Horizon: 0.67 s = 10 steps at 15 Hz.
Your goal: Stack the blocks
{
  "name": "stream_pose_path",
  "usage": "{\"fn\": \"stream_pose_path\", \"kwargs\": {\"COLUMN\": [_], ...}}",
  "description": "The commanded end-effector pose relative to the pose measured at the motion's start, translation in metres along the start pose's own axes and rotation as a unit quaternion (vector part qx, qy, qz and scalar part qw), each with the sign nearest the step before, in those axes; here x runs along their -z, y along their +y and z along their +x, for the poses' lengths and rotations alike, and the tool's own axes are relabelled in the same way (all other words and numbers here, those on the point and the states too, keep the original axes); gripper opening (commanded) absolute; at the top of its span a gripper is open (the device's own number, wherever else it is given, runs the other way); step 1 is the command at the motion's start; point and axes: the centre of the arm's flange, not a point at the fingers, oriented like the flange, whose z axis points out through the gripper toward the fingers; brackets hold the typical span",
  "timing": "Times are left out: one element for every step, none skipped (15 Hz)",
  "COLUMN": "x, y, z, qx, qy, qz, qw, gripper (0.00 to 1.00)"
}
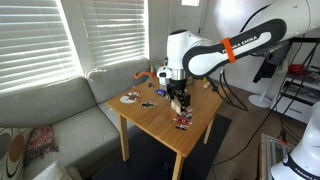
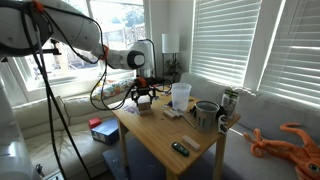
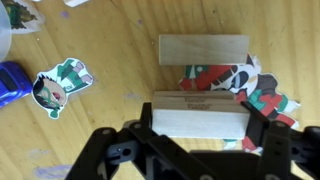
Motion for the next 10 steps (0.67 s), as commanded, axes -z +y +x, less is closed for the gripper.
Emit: {"fn": "stream_pose_path", "kwargs": {"x": [-0.003,-0.003,-0.003,-0.003,-0.003,-0.002,0.0,0.002,0.005,0.008], "y": [-0.003,-0.003,-0.004,-0.004,-0.005,-0.005,-0.006,-0.008,-0.009,-0.012], "z": [-0.008,-0.008,-0.009,-0.01,-0.012,-0.013,-0.015,-0.019,-0.023,-0.029], "qx": [0.003,0.0,-0.001,-0.004,-0.008,-0.01,-0.014,-0.018,-0.024,-0.025], "qy": [0.007,0.008,0.009,0.009,0.01,0.012,0.014,0.02,0.025,0.032], "qz": [0.003,0.004,0.005,0.006,0.007,0.008,0.008,0.008,0.005,0.002], "qw": [1.0,1.0,0.9999,0.9999,0.9999,0.9999,0.9998,0.9996,0.9994,0.9992], "gripper": [0.96,0.98,1.0,1.0,1.0,1.0,1.0,1.0,1.0,1.0]}}
